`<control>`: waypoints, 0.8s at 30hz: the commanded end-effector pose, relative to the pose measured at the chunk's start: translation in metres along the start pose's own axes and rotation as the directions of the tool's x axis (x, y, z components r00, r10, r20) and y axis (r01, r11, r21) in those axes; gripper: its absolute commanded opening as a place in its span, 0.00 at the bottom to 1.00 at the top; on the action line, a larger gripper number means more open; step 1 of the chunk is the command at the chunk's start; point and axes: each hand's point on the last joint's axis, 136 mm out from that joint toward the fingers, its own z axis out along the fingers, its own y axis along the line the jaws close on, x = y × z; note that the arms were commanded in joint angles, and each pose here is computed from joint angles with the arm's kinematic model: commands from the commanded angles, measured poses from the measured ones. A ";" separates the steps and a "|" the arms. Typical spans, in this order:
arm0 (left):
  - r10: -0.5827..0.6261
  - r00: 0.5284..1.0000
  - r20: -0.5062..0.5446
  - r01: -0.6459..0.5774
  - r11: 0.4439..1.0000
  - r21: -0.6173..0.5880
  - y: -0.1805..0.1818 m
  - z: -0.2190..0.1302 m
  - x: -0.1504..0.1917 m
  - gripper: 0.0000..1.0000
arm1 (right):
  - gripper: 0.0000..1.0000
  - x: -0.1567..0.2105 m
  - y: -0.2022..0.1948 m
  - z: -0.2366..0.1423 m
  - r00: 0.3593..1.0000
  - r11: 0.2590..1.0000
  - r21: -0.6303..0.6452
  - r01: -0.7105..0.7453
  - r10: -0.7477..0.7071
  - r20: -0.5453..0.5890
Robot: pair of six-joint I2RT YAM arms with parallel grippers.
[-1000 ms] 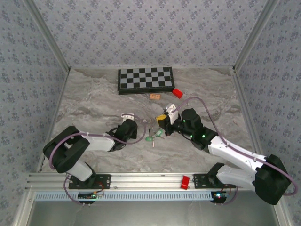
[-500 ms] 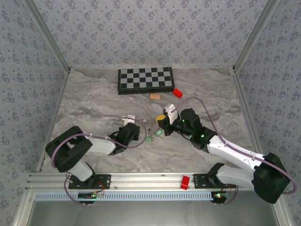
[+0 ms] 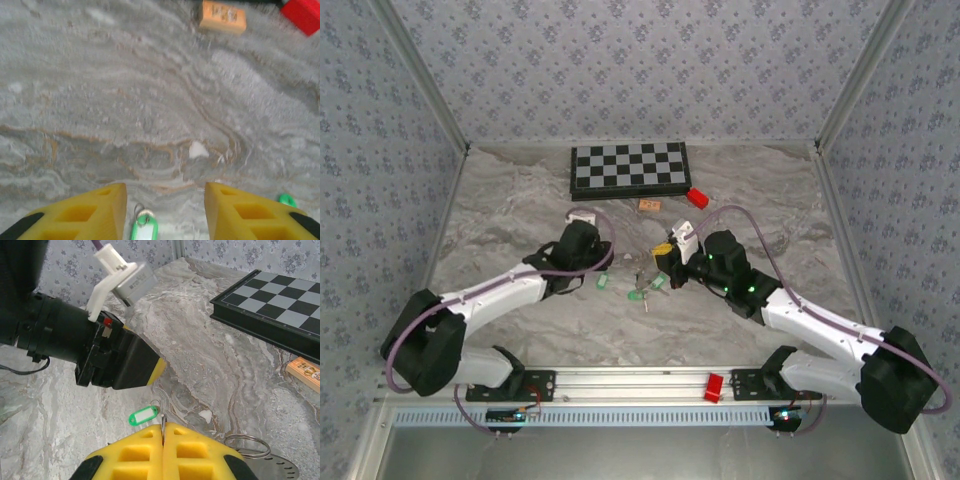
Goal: Put the keys on the keyring
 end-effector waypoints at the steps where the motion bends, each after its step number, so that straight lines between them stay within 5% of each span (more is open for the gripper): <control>1: -0.061 0.965 -0.255 0.071 0.997 0.029 0.000 -0.001 0.035 0.39 | 0.00 -0.010 0.004 -0.005 0.999 1.000 -0.007 0.017 -0.017 0.038; 10: -0.154 0.846 -0.511 0.180 0.984 0.001 0.003 0.010 0.046 0.32 | 0.00 -0.009 0.005 -0.005 0.999 1.000 -0.010 0.022 -0.021 0.030; 24: -0.180 0.723 -0.667 0.163 0.983 -0.089 0.026 0.028 0.057 0.26 | 0.00 -0.009 0.004 -0.005 0.999 1.000 -0.003 0.026 -0.026 0.029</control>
